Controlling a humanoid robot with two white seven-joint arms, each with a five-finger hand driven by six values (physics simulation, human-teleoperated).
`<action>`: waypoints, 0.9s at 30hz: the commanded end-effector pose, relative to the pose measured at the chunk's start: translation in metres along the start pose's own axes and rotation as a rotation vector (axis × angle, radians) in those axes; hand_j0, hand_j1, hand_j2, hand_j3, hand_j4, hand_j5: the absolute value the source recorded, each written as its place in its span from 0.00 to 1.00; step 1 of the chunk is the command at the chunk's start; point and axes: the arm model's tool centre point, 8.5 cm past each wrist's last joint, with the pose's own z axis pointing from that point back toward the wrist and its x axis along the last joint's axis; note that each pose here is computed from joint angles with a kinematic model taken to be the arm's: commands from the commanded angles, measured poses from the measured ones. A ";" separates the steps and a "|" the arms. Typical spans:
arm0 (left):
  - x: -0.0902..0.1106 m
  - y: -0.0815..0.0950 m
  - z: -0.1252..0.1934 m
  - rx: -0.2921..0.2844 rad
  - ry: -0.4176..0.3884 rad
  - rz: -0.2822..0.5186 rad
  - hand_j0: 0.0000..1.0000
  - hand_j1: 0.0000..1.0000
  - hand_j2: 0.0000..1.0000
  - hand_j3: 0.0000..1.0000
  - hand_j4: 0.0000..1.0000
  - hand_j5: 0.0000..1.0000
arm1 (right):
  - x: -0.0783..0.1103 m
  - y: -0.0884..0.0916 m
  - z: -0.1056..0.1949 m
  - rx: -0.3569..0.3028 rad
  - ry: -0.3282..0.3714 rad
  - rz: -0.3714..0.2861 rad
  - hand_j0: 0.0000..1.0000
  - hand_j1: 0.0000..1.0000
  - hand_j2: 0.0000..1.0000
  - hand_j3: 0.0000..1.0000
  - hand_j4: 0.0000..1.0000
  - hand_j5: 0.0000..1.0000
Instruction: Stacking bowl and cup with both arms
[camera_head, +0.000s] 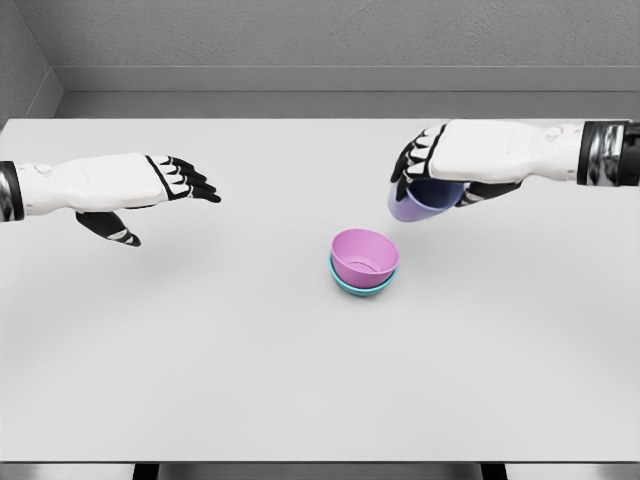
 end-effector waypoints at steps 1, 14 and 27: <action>0.000 0.000 0.000 0.004 0.000 0.006 1.00 1.00 1.00 1.00 1.00 1.00 | 0.005 -0.003 0.000 -0.007 -0.013 0.008 0.62 0.62 0.62 0.62 0.62 0.62; 0.000 0.000 -0.003 0.006 -0.001 0.003 1.00 1.00 1.00 1.00 1.00 1.00 | 0.020 0.004 -0.006 0.006 -0.054 0.012 0.62 0.62 0.62 0.62 0.62 0.62; -0.005 -0.002 -0.002 0.004 0.010 0.015 1.00 1.00 1.00 1.00 1.00 1.00 | 0.031 0.007 -0.024 0.005 -0.108 0.008 0.62 0.62 0.62 0.62 0.62 0.62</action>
